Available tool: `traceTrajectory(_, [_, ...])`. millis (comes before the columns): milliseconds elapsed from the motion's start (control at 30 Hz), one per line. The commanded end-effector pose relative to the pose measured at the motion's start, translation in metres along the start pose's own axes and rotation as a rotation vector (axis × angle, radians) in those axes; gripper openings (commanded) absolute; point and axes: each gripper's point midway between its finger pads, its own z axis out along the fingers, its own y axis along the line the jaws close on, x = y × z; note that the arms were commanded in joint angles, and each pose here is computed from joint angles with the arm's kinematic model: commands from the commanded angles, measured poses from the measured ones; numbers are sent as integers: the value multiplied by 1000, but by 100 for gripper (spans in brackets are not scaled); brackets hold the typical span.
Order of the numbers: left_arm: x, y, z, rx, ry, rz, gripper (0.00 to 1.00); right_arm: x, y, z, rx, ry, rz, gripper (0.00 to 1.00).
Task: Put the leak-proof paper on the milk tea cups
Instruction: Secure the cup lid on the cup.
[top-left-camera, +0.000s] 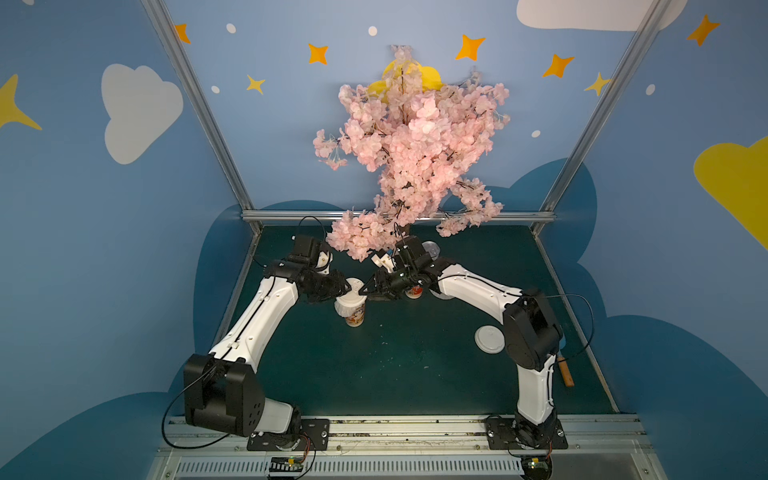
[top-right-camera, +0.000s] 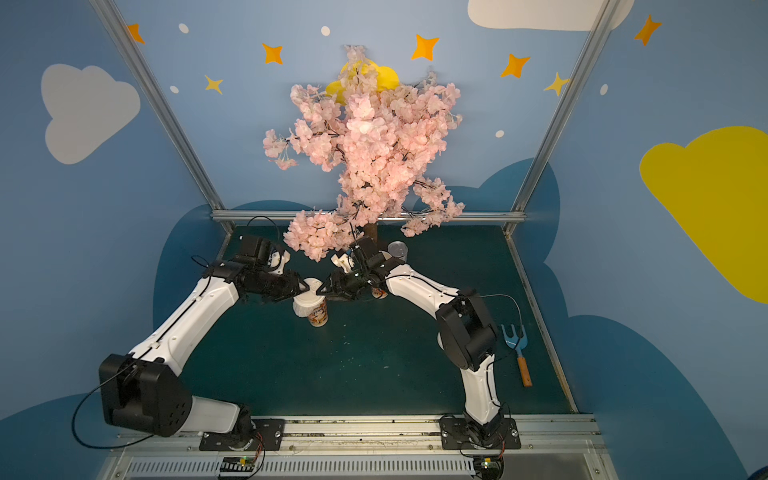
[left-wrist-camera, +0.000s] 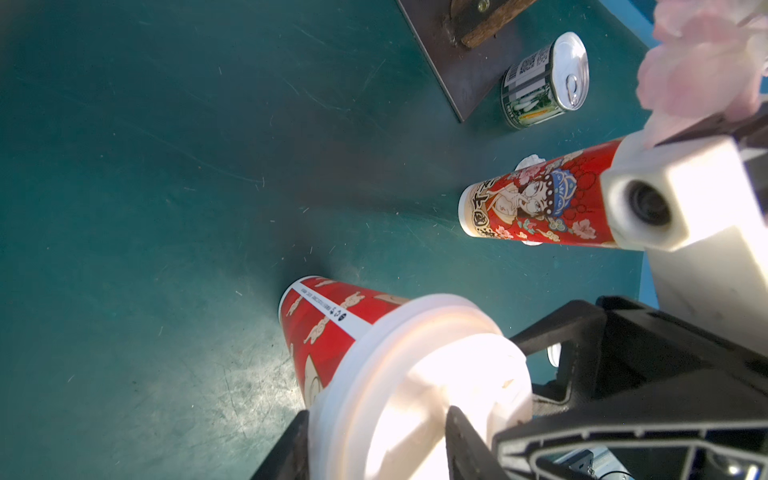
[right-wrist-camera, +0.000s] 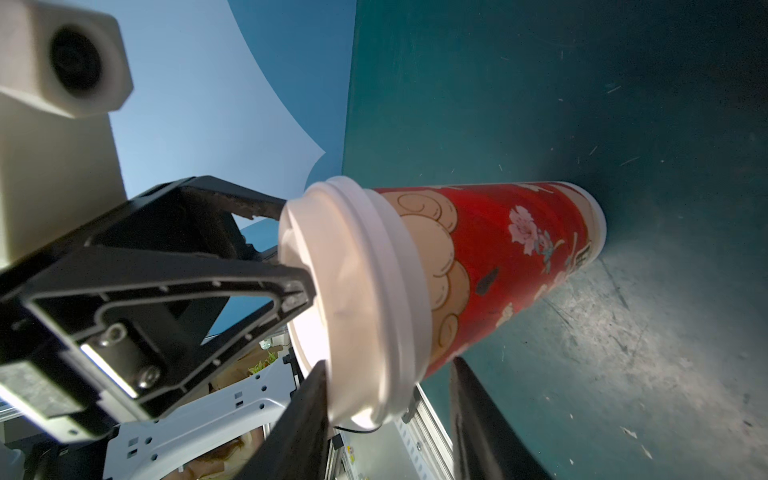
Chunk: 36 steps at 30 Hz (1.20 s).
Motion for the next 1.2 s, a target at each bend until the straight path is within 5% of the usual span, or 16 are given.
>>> traceTrajectory(0, [5,-5,-19,36,-14,-25,51,6,-33,7,88,8,62,46])
traceTrajectory(467, [18,11,-10,87,-17,-105,47,8,-28,8,79,15,54,47])
traceTrajectory(1167, [65,61,27,-41,78,-218,39,7,-34,10,90,13,66,47])
